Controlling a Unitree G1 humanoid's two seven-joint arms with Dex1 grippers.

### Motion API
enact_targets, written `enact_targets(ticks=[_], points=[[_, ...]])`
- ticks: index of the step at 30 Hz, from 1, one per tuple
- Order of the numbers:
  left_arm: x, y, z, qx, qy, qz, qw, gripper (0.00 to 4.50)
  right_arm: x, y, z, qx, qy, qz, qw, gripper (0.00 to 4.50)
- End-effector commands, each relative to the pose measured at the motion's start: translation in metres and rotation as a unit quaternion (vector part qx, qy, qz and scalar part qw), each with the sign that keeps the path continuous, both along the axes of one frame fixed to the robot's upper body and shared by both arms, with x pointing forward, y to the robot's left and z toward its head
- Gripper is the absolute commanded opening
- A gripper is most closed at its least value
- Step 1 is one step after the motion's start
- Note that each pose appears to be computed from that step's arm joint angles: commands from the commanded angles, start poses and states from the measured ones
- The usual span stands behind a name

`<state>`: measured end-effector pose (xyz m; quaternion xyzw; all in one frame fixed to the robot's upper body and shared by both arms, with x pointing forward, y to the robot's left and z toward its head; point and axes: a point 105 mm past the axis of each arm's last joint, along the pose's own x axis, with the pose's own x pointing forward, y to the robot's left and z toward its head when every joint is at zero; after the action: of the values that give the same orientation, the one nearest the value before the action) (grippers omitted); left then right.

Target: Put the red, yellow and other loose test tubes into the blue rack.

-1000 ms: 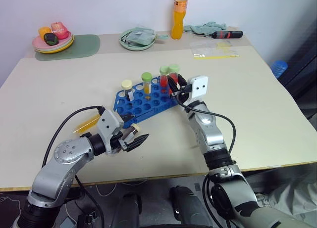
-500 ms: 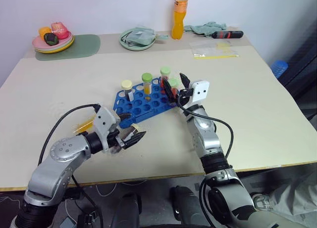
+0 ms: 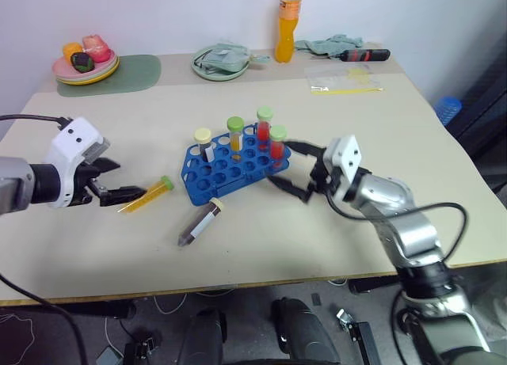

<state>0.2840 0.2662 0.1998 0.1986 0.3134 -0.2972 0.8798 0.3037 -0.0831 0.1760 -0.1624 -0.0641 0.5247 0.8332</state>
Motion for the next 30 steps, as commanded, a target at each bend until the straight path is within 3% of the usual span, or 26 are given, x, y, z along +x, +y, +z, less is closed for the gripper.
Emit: enact_targets(ticks=[1,6,13,16,21,22,26,29,30], points=[[0.011,0.010,-0.010,0.044,0.040,-0.008,0.998,4.50,-0.022,0.008,0.010,-0.016,0.001,0.059,0.998,4.12],[0.044,0.015,-0.028,0.116,0.068,-0.038,0.990,4.50,-0.030,0.008,0.004,-0.037,0.010,0.063,0.997,4.12],[0.071,-0.003,-0.049,0.135,0.123,-0.089,0.979,4.50,-0.034,0.011,-0.001,-0.031,0.011,0.043,0.999,4.12],[0.076,-0.006,-0.053,0.133,0.137,-0.091,0.977,3.61,-0.037,0.014,-0.002,-0.026,0.011,0.039,0.999,4.16],[0.076,0.002,-0.058,0.157,0.143,-0.090,0.973,1.11,-0.037,0.017,-0.002,-0.018,0.010,0.031,0.999,4.16],[0.076,0.003,-0.057,0.157,0.142,-0.089,0.973,0.77,-0.038,0.017,-0.002,-0.018,0.010,0.031,0.999,4.16],[0.078,0.014,-0.027,0.130,0.060,-0.087,0.986,0.75,-0.038,0.018,-0.001,-0.016,0.009,0.032,0.999,4.16],[0.093,0.017,0.012,0.045,-0.081,-0.042,0.995,0.75,-0.037,0.017,-0.002,-0.015,0.010,0.027,0.999,4.16],[0.097,0.012,0.036,0.001,-0.167,-0.038,0.985,0.75,-0.036,0.016,-0.003,-0.015,0.011,0.023,1.000,4.16]])
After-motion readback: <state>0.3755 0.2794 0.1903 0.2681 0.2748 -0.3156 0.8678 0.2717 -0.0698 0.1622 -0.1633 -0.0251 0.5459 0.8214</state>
